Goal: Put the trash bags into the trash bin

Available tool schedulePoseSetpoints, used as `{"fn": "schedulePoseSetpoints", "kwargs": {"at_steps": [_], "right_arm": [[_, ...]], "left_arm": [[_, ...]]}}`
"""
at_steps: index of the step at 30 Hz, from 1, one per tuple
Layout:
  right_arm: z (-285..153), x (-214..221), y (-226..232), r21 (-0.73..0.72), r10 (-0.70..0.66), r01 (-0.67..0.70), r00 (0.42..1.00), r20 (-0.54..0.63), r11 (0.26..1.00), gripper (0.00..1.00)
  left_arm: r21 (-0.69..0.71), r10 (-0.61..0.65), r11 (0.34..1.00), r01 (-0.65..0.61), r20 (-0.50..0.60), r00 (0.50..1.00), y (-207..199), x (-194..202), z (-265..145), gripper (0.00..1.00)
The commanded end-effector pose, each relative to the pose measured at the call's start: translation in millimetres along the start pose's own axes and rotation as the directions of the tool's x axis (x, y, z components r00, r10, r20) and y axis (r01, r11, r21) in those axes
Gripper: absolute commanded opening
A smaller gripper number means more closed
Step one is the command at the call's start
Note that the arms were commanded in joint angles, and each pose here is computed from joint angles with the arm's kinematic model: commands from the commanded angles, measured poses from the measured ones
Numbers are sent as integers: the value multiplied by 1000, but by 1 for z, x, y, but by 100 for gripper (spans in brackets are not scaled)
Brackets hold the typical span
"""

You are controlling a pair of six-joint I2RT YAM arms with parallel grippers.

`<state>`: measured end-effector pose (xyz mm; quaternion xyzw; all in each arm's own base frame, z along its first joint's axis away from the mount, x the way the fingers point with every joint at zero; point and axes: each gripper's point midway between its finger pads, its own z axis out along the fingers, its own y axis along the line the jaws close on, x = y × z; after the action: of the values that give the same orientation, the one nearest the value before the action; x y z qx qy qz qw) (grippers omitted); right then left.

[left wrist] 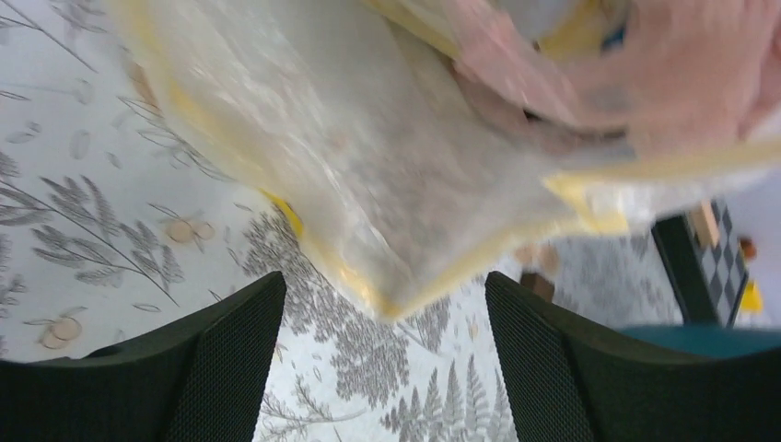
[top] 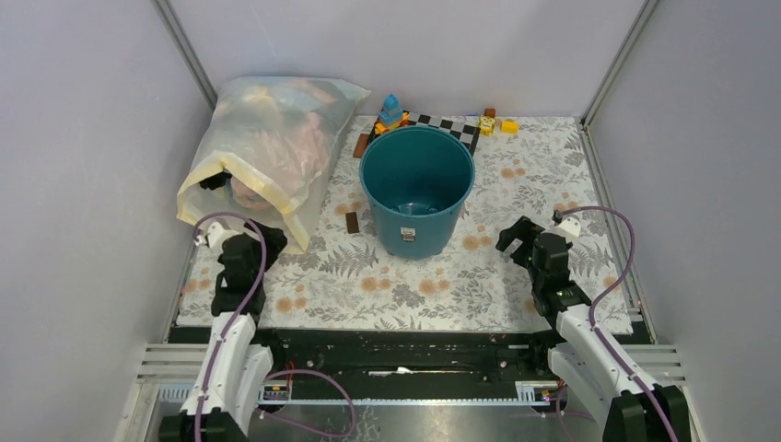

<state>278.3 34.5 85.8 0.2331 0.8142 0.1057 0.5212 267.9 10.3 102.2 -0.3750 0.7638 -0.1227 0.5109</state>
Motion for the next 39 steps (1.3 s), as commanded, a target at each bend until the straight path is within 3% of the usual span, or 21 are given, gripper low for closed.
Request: {"fn": "schedulePoseSetpoints", "kwargs": {"at_steps": [1,6,13,17,23,25,26,30,35,39], "right_arm": [[-1,-8,9,-48,16,-14,999,44,999,100],[-2,-10,10,-57,18,-15,998,58,998,100],[-3,-9,14,-88,12,-7,998,55,996,100],[-3,-8,18,-105,8,-2,999,49,994,100],[-4,-9,18,-109,4,2,999,51,994,100],[-5,-9,17,-107,3,2,999,54,994,100],[-5,-9,17,-106,4,2,999,54,994,100],[-5,-9,18,-109,2,4,998,55,994,100],[-5,-9,18,-109,0,5,999,51,994,100],[-5,-9,18,-108,0,6,999,51,994,100]], "left_arm": [[-3,-161,987,161,60,985,-12,-39,8,78],[-20,-208,978,210,60,976,-19,-57,26,65],[171,-177,969,180,-29,984,-65,-64,46,55],[400,-149,901,171,-84,985,-114,-68,41,52],[515,-95,846,141,-115,989,-165,-81,32,56],[500,-80,858,123,-106,991,-173,-87,26,57],[442,-100,888,126,-82,992,-165,-93,25,62],[327,-189,931,163,49,981,-142,-120,12,93],[223,-207,954,200,13,978,-131,-122,21,95],[157,-277,951,267,43,960,-114,-125,24,86]]}}
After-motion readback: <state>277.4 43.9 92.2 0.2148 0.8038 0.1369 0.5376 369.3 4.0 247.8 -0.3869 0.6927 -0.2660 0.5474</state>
